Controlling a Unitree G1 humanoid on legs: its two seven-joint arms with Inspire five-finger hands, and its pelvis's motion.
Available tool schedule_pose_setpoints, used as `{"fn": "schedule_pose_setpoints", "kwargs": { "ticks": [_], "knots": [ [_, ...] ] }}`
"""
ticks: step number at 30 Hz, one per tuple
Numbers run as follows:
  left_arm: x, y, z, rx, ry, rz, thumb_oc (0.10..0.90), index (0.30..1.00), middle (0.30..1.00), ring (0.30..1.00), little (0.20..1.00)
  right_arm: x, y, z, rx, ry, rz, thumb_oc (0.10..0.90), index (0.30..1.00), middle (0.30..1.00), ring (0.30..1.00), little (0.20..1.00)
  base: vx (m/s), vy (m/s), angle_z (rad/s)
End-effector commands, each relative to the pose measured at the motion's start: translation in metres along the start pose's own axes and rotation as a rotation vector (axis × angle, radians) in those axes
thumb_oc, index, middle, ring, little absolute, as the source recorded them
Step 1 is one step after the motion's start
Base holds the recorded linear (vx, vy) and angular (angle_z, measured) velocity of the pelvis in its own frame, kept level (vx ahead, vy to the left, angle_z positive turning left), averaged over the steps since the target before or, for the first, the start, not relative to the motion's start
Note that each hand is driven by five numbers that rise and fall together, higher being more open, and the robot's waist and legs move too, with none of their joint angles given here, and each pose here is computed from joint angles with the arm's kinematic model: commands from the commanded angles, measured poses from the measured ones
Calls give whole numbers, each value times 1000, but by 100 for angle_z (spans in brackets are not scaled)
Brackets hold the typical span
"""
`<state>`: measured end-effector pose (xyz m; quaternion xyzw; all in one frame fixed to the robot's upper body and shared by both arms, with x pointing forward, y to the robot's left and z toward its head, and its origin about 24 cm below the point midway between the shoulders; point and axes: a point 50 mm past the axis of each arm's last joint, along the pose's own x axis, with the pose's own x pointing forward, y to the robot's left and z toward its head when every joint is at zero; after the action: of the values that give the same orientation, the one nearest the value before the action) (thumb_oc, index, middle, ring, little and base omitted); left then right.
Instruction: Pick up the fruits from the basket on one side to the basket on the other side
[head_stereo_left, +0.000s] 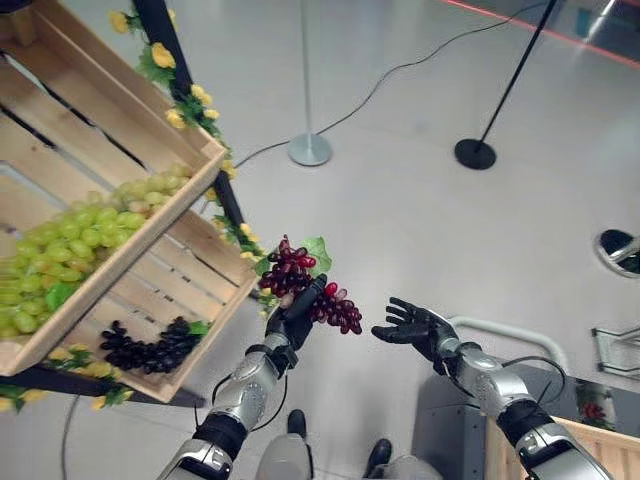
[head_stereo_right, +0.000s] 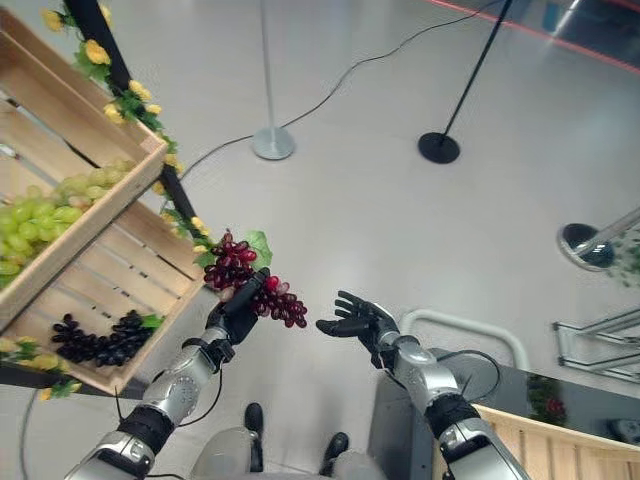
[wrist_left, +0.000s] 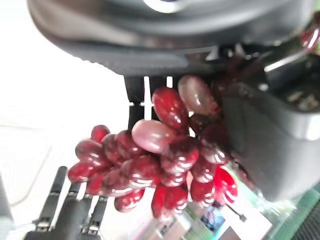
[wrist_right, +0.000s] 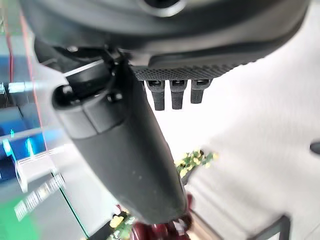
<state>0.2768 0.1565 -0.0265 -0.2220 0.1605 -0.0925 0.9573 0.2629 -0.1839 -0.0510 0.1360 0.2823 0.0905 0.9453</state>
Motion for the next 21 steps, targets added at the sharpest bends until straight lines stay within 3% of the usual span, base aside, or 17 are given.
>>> {"fn": "schedule_pose_setpoints", "kwargs": {
  "ticks": [1, 3, 6, 13, 21],
  "knots": [
    [15, -46, 70, 39, -333, -239, 400, 300, 300, 300, 300, -5, 5, 21, 68, -204, 29, 800, 900, 900, 900, 900, -174, 36, 58],
    [20, -58, 85, 95, -361, -320, 400, 300, 300, 300, 300, -4, 4, 27, 88, -261, 4, 800, 900, 900, 900, 900, -299, -141, 62],
    [24, -70, 115, 146, -474, -296, 400, 300, 300, 300, 300, 8, 16, 54, 48, -287, 33, 800, 900, 900, 900, 900, -349, -81, 144],
    [21, -48, 142, 81, -566, -214, 400, 300, 300, 300, 300, 6, 3, 49, 32, -219, 17, 800, 900, 900, 900, 900, -12, 30, 3],
    [12, -43, 180, 40, -710, -182, 400, 300, 300, 300, 300, -1, -12, 43, 0, -166, -18, 800, 900, 900, 900, 900, -35, 127, 5]
  ]
}}
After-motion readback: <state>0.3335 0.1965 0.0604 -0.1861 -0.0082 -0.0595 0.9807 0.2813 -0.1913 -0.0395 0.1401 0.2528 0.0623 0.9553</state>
